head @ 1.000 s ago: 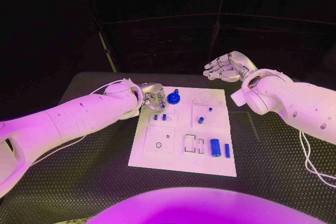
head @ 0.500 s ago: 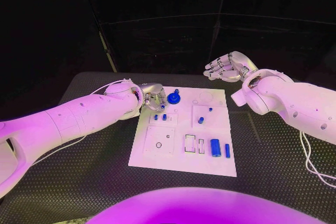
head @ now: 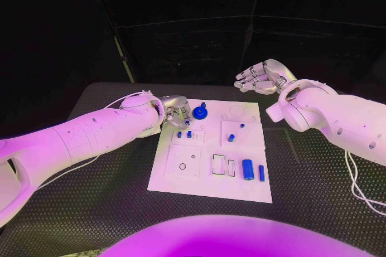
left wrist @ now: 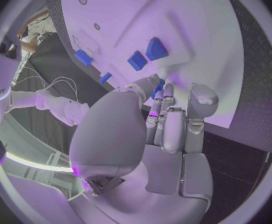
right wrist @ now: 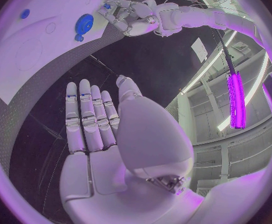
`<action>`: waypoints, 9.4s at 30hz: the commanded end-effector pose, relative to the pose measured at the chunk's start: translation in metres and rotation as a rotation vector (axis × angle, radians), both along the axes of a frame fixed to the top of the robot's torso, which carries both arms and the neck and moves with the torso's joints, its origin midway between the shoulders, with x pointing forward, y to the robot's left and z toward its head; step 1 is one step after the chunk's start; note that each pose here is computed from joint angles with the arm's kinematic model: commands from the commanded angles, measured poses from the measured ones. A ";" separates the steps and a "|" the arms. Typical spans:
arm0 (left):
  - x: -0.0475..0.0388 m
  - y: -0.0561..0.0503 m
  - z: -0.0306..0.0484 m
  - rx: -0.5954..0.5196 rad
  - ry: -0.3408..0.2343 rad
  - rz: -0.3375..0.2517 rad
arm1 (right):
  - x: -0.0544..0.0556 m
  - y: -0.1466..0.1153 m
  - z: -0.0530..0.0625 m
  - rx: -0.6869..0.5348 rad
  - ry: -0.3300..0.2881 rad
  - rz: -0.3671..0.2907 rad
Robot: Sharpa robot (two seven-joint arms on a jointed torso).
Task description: Assemble the parts on the task board
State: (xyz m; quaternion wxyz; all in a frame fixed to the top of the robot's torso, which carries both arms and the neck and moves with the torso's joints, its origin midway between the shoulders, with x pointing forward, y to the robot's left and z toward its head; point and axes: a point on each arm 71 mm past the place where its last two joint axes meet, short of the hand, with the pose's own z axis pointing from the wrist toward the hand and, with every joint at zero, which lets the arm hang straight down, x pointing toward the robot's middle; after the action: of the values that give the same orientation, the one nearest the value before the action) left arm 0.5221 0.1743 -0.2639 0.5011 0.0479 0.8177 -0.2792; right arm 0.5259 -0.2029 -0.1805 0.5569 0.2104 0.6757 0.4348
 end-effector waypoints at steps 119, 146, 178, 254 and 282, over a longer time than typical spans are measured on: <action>-0.0391 0.072 0.0431 -1.190 0.268 0.375 | -0.043 0.013 -0.080 -0.867 -0.076 0.204; -0.0394 0.074 0.0425 -1.183 0.275 0.384 | -0.049 0.019 -0.063 -0.793 -0.218 0.146; -0.0368 0.079 0.0406 -1.178 0.269 0.396 | -0.091 0.061 -0.022 -0.548 -0.278 0.247; -0.0380 0.059 0.0418 -1.192 0.303 0.355 | -0.123 0.147 -0.098 -0.557 -0.187 0.489; -0.0382 0.059 0.0409 -1.186 0.318 0.357 | -0.130 0.153 -0.106 -0.595 -0.215 0.496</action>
State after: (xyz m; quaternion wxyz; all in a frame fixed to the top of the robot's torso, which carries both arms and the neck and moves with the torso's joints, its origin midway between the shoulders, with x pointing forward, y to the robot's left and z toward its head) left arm 0.4837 0.2343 -0.2243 0.3601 -0.4176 0.5835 -0.5962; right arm 0.3962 -0.0493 -0.2858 0.5260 -0.1751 0.7475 0.3659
